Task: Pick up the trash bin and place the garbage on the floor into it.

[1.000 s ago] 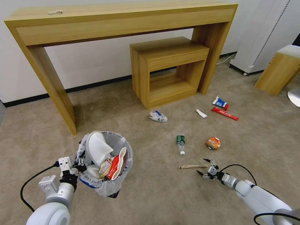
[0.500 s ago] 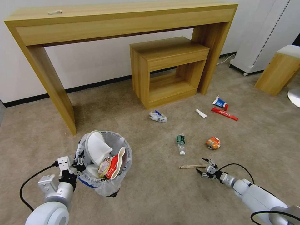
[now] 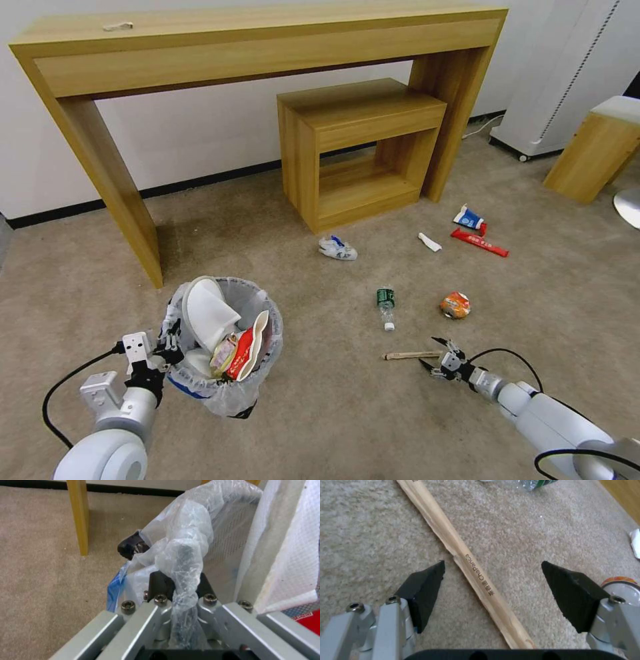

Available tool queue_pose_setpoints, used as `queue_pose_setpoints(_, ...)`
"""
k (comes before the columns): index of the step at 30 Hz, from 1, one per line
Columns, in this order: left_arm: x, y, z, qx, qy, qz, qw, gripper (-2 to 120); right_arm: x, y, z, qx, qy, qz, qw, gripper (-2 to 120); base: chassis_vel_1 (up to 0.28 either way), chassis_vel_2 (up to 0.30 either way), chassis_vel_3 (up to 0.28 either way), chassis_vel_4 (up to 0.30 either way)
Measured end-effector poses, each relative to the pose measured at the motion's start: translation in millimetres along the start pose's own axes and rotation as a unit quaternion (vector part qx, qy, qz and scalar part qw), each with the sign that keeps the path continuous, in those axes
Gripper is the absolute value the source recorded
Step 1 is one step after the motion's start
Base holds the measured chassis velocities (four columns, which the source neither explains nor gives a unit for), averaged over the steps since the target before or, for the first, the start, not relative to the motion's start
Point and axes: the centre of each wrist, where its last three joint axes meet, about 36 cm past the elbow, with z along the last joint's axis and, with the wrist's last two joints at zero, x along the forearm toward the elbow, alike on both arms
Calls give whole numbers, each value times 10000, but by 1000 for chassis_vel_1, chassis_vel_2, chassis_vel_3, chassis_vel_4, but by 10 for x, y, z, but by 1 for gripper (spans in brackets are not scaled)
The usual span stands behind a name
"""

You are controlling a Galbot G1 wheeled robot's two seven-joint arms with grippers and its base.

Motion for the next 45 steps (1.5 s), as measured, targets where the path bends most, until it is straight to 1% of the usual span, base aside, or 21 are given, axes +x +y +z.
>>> queue_pose_setpoints(10,6,1,-14,7,-24,-2,10000,3,-48,18,-7,0,37,-29,10000,70,0,0,0,0)
queue_pose_setpoints(12,8,5,-13,7,-31,-8,10000,3,-76,34,-25,-6,18,-37,10000,63,0,0,0,0)
queue_pose_setpoints(13,8,5,-13,7,-31,-8,10000,3,-76,34,-25,-6,18,-37,10000,63,0,0,0,0)
queue_pose_setpoints(14,8,6,-14,7,-33,-9,10000,3,-79,36,-27,-5,13,-41,10000,60,0,0,0,0)
queue_pose_setpoints(15,7,7,-16,10,-38,-11,10000,3,-83,39,-30,-5,6,-47,10000,53,0,0,0,0)
queue_pose_setpoints(16,7,8,-17,15,-41,-11,10000,3,-85,41,-31,-5,3,-52,10000,50,0,0,0,0)
queue_pose_setpoints(17,7,8,-17,15,-41,-11,10000,3,-85,41,-31,-5,3,-52,10000,50,0,0,0,0)
queue_pose_setpoints(19,7,7,-18,24,-50,-12,10000,3,-84,41,-31,-6,-2,-53,10000,40,0,0,0,0)
queue_pose_setpoints(20,8,7,-19,28,-55,-13,10000,3,-83,40,-30,-7,-1,-51,10000,37,0,0,0,0)
queue_pose_setpoints(21,8,7,-19,28,-55,-13,10000,3,-83,40,-30,-7,-1,-51,10000,37,0,0,0,0)
queue_pose_setpoints(23,11,5,-15,39,-57,-18,10000,3,-78,47,-25,-14,1,-51,10000,27,0,0,0,0)
queue_pose_setpoints(37,14,8,11,49,-65,-46,10000,3,-103,61,-38,-29,-19,-56,10000,25,0,0,0,0)
queue_pose_setpoints(38,12,8,15,50,-62,-47,10000,3,-111,58,-44,-27,-23,-55,10000,21,0,0,0,0)
queue_pose_setpoints(39,12,8,15,50,-62,-47,10000,3,-111,58,-44,-27,-23,-55,10000,21,0,0,0,0)
queue_pose_setpoints(42,5,9,17,51,-62,-47,10000,3,-127,68,-52,-26,-24,-69,10000,14,0,0,0,0)
queue_pose_setpoints(44,1,10,15,52,-65,-45,10000,3,-131,74,-54,-27,-25,-74,10000,14,0,0,0,0)
queue_pose_setpoints(45,-5,11,12,52,-69,-43,10000,3,-136,78,-57,-29,-29,-77,10000,18,0,0,0,0)
